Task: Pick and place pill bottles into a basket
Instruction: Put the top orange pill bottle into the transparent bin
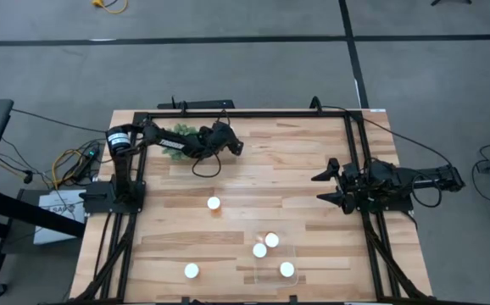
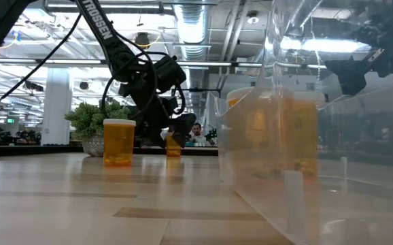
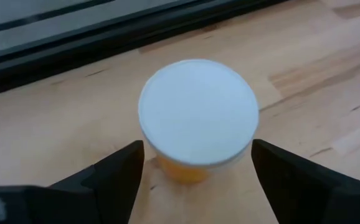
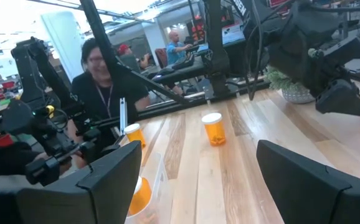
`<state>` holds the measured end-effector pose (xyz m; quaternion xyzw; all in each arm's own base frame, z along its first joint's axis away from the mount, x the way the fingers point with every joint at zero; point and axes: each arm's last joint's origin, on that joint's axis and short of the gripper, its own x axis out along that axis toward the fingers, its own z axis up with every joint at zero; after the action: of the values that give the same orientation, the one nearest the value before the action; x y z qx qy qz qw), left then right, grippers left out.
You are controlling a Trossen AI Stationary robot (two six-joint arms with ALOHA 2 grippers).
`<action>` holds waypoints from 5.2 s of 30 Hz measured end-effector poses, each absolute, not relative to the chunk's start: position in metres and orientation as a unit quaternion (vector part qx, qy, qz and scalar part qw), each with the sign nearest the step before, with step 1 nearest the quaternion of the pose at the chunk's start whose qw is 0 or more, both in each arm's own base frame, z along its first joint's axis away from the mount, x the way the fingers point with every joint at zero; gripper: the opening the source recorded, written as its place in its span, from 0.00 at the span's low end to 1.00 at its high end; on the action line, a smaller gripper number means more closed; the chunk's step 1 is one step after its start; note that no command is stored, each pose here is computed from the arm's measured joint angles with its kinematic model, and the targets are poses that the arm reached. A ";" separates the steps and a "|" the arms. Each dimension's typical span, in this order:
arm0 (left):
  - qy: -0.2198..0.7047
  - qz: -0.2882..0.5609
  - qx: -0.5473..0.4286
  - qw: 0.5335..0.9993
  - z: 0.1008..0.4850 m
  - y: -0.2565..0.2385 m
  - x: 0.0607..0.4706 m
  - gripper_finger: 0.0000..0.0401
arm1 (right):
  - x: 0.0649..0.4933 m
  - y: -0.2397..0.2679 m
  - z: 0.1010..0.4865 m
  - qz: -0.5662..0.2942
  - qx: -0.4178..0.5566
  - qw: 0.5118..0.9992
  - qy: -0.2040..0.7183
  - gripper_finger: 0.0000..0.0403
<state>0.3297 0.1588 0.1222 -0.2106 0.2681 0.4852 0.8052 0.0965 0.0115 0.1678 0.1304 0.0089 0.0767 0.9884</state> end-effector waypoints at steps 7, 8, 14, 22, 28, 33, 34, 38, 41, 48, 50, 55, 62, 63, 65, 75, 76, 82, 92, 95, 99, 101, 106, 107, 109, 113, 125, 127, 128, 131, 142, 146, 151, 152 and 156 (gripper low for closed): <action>0.269 0.477 -0.216 0.808 0.122 0.158 0.330 0.57 | 0.097 0.011 0.168 0.077 0.131 0.988 0.009 0.77; 0.270 0.476 -0.217 0.809 0.122 0.158 0.330 0.55 | 0.097 0.012 0.168 0.077 0.131 0.988 0.009 0.77; 0.269 0.473 -0.219 0.810 0.122 0.158 0.331 0.42 | 0.097 0.012 0.168 0.077 0.130 0.988 0.009 0.77; 0.262 0.449 -0.228 0.824 0.124 0.154 0.335 0.37 | 0.097 0.012 0.168 0.077 0.131 0.988 0.009 0.77; 0.254 0.442 -0.219 0.832 0.126 0.152 0.338 0.46 | 0.097 0.012 0.168 0.077 0.131 0.988 0.009 0.77; 0.249 0.436 -0.210 0.839 0.128 0.151 0.340 0.58 | 0.097 0.011 0.168 0.077 0.131 0.988 0.009 0.77; 0.248 0.437 -0.210 0.839 0.128 0.151 0.340 0.61 | 0.097 0.012 0.168 0.077 0.130 0.988 0.009 0.77; 0.247 0.441 -0.209 0.837 0.128 0.151 0.340 0.70 | 0.097 0.012 0.168 0.077 0.130 0.988 0.009 0.77; 0.243 0.452 -0.205 0.833 0.128 0.151 0.340 0.73 | 0.097 0.012 0.168 0.077 0.131 0.988 0.009 0.77; 0.218 0.454 -0.208 0.838 0.131 0.156 0.341 0.74 | 0.097 0.011 0.168 0.077 0.131 0.988 0.009 0.77; 0.213 0.452 -0.209 0.840 0.131 0.156 0.342 0.74 | 0.097 0.012 0.168 0.077 0.131 0.988 0.009 0.77; 0.208 0.451 -0.214 0.841 0.131 0.156 0.343 0.74 | 0.097 0.012 0.168 0.077 0.130 0.988 0.009 0.77; 0.195 0.445 -0.224 0.845 0.138 0.157 0.348 0.74 | 0.097 0.011 0.168 0.077 0.131 0.988 0.009 0.77; 0.193 0.444 -0.223 0.846 0.139 0.157 0.350 0.74 | 0.097 0.012 0.168 0.077 0.131 0.988 0.009 0.77; 0.192 0.444 -0.222 0.847 0.141 0.158 0.351 0.73 | 0.097 0.012 0.168 0.077 0.131 0.988 0.009 0.77; 0.225 0.447 -0.217 0.838 0.136 0.156 0.348 0.51 | 0.097 0.012 0.168 0.077 0.130 0.988 0.009 0.77; 0.225 0.447 -0.217 0.838 0.136 0.156 0.348 0.50 | 0.097 0.011 0.168 0.077 0.130 0.988 0.009 0.77; 0.225 0.447 -0.216 0.838 0.136 0.156 0.348 0.50 | 0.097 0.012 0.168 0.077 0.130 0.988 0.009 0.77; 0.228 0.432 -0.214 0.846 0.136 0.145 0.353 0.48 | 0.097 0.012 0.168 0.077 0.131 0.988 0.009 0.77; 0.225 0.422 -0.217 0.851 0.137 0.138 0.356 0.48 | 0.097 0.011 0.168 0.077 0.131 0.988 0.009 0.77; 0.216 0.401 -0.222 0.862 0.145 0.129 0.365 0.49 | 0.097 0.012 0.168 0.077 0.130 0.988 0.009 0.77; 0.206 0.390 -0.222 0.870 0.154 0.123 0.372 0.48 | 0.097 0.011 0.168 0.077 0.130 0.988 0.009 0.77; 0.185 0.358 -0.217 0.889 0.184 0.106 0.391 0.48 | 0.097 0.011 0.168 0.077 0.130 0.988 0.009 0.77; 0.182 0.350 -0.216 0.893 0.191 0.101 0.394 0.48 | 0.097 0.011 0.168 0.077 0.131 0.988 0.009 0.77; 0.170 0.330 -0.218 0.903 0.205 0.090 0.402 0.48 | 0.097 0.012 0.168 0.077 0.131 0.988 0.009 0.77; 0.152 0.292 -0.212 0.920 0.233 0.064 0.414 0.48 | 0.097 0.012 0.168 0.077 0.130 0.988 0.009 0.77; 0.130 0.142 -0.232 0.953 0.278 -0.058 0.426 0.49 | 0.097 0.012 0.168 0.077 0.131 0.988 0.009 0.77; 0.136 0.127 -0.238 0.953 0.277 -0.076 0.423 0.49 | 0.097 0.012 0.168 0.077 0.130 0.988 0.009 0.77; 0.138 0.118 -0.240 0.954 0.277 -0.084 0.422 0.49 | 0.097 0.012 0.168 0.077 0.131 0.988 0.009 0.77; 0.144 0.097 -0.245 0.954 0.277 -0.105 0.417 0.49 | 0.097 0.012 0.168 0.077 0.130 0.988 0.009 0.77; 0.177 0.019 -0.258 0.950 0.250 -0.164 0.413 0.49 | 0.097 0.011 0.168 0.077 0.131 0.988 0.009 0.77; 0.183 0.002 -0.268 0.946 0.230 -0.178 0.418 0.49 | 0.097 0.011 0.168 0.077 0.130 0.988 0.009 0.77; 0.200 -0.015 -0.264 0.943 0.216 -0.190 0.424 0.49 | 0.097 0.012 0.168 0.077 0.130 0.988 0.009 0.77; 0.205 -0.022 -0.256 0.945 0.214 -0.193 0.426 0.49 | 0.097 0.012 0.168 0.077 0.130 0.988 0.009 0.77; 0.221 -0.034 -0.224 0.949 0.213 -0.200 0.435 0.49 | 0.097 0.012 0.168 0.077 0.131 0.988 0.009 0.77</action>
<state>0.4351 -0.2002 0.2128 -0.2236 0.2212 -0.0344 0.9486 0.0965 0.0115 0.1677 0.1306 0.0090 0.0767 0.9884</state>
